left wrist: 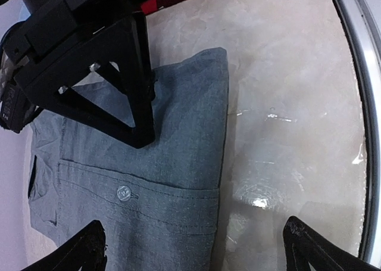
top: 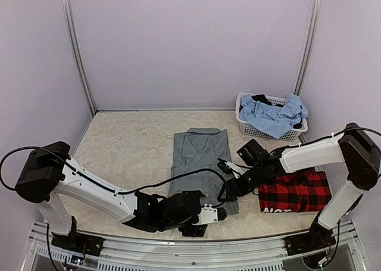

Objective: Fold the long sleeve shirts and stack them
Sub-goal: Pick up the 2/3-rectangle-folded shirt from the center of the board.

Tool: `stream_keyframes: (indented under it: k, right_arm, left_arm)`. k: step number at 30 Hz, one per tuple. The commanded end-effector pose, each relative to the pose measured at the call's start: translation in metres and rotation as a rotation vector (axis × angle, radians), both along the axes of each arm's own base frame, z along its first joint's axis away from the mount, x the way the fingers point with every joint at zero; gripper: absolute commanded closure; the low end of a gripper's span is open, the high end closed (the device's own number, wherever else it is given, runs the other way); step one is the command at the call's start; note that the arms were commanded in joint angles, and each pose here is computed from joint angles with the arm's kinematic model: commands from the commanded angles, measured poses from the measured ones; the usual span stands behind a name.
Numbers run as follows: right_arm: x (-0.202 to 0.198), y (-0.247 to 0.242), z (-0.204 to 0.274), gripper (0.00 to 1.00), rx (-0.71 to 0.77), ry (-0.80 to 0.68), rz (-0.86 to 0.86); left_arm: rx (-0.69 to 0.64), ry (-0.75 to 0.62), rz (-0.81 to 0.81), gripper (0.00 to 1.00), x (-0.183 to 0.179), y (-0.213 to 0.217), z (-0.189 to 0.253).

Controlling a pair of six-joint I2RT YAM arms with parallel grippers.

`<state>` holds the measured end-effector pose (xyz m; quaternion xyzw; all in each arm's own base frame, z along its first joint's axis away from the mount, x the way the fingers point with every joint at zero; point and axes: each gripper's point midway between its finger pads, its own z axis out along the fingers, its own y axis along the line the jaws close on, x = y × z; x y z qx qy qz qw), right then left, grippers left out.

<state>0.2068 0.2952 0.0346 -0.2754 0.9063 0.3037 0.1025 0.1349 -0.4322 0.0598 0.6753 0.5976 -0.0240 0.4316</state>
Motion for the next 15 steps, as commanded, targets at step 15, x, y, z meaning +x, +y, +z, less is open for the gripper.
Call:
stream_keyframes:
  k: [15]
  right_arm:
    - [-0.012,-0.05,-0.003,0.33,-0.031,0.07,-0.069]
  left_arm:
    - [0.302,-0.199,0.029,0.23,0.037,0.008,-0.053]
